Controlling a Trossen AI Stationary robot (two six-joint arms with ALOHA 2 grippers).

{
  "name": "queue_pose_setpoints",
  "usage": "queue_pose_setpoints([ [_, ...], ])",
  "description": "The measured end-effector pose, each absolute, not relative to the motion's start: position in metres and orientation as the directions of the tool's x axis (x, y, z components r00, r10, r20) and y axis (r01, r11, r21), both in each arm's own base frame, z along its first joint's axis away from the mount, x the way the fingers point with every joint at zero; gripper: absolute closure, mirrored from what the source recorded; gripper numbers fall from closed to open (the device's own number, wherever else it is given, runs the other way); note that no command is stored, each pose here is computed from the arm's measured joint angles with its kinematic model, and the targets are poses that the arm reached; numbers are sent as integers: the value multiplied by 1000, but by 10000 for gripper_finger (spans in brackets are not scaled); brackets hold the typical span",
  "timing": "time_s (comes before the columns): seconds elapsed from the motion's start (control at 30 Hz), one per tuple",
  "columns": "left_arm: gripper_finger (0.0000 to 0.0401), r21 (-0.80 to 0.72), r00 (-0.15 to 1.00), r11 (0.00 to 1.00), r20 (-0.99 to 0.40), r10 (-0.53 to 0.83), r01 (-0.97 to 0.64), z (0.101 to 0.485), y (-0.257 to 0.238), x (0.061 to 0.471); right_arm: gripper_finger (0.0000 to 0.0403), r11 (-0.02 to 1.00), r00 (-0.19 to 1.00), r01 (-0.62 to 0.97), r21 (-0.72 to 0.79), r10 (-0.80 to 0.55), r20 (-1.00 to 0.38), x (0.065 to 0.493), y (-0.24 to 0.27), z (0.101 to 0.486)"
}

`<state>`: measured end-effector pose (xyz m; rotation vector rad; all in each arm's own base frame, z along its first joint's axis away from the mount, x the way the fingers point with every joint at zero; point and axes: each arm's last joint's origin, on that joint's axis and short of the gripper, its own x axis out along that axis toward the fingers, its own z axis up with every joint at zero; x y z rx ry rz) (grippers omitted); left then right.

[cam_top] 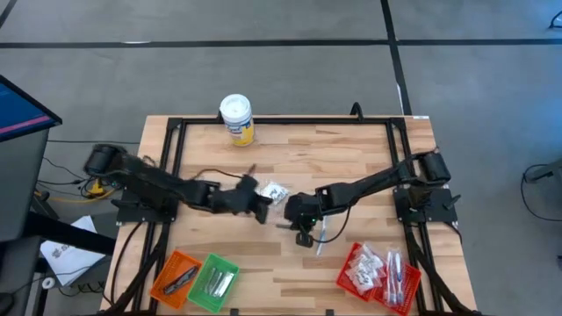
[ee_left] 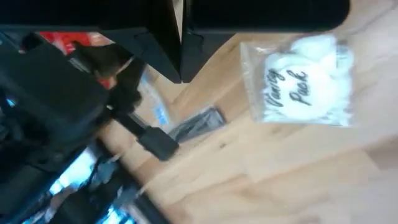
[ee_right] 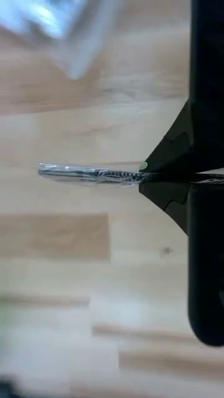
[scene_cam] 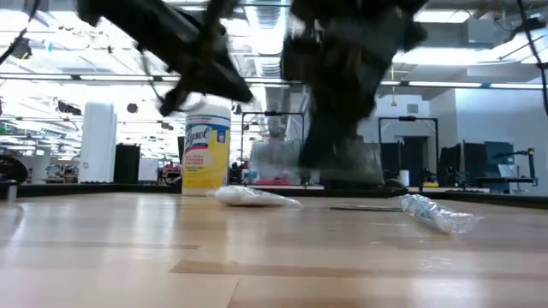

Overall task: Pick & Place Travel size toiletries
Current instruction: Put the black comb into the orange basket

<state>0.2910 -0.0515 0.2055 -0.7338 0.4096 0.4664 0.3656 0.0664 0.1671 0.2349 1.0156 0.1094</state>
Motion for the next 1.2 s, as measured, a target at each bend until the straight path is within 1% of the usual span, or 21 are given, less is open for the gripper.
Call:
queue_pose_setpoints([
  [0.1,400,-572,846,635,-445,292,-520,221,-45,268,400,972,588,-19,233,199,-784,368,63,199],
  [0.17,400,-602,864,622,-393,315,-500,232,-41,251,401,971,655,-22,240,195,-730,370,56,223],
  [0.23,400,-638,880,605,-343,330,-476,240,-37,235,401,968,697,-7,251,185,-693,364,47,246],
  [0.3,400,-669,892,592,-302,337,-450,246,-35,220,401,961,767,5,275,172,-618,360,38,272],
  [0.33,400,-687,900,586,-271,341,-429,249,-34,216,401,958,787,19,287,163,-595,356,33,282],
  [0.43,400,-719,911,574,-215,352,-391,254,-30,204,402,943,874,31,332,136,-467,345,18,316],
  [0.57,399,-755,921,560,-147,362,-341,257,-29,204,402,908,952,29,417,102,-289,331,4,352],
  [0.6,398,-768,925,556,-122,359,-318,259,-30,207,402,900,960,30,436,95,-263,326,1,359],
  [0.7,390,-771,937,583,-52,344,-257,262,-32,215,402,876,985,5,482,80,-156,319,-5,377],
  [0.73,386,-774,940,591,-18,340,-228,264,-33,219,402,869,985,10,495,77,-154,315,-6,379],
  [0.8,372,-772,941,611,54,334,-173,267,-35,225,402,855,992,-4,518,70,-107,313,-8,386],
  [0.9,340,-766,926,636,166,339,-95,276,-34,233,402,829,993,4,560,64,-102,310,-10,388],
  [0.97,317,-749,918,656,195,346,-88,280,-33,238,402,810,992,12,586,65,-109,309,-10,388],
  [1.07,283,-741,915,668,219,338,-70,289,-27,249,402,789,994,-1,614,65,-83,309,-10,391],
  [1.2,249,-728,922,684,235,308,-43,299,-19,268,401,783,996,-16,622,65,-56,311,-10,392],
])
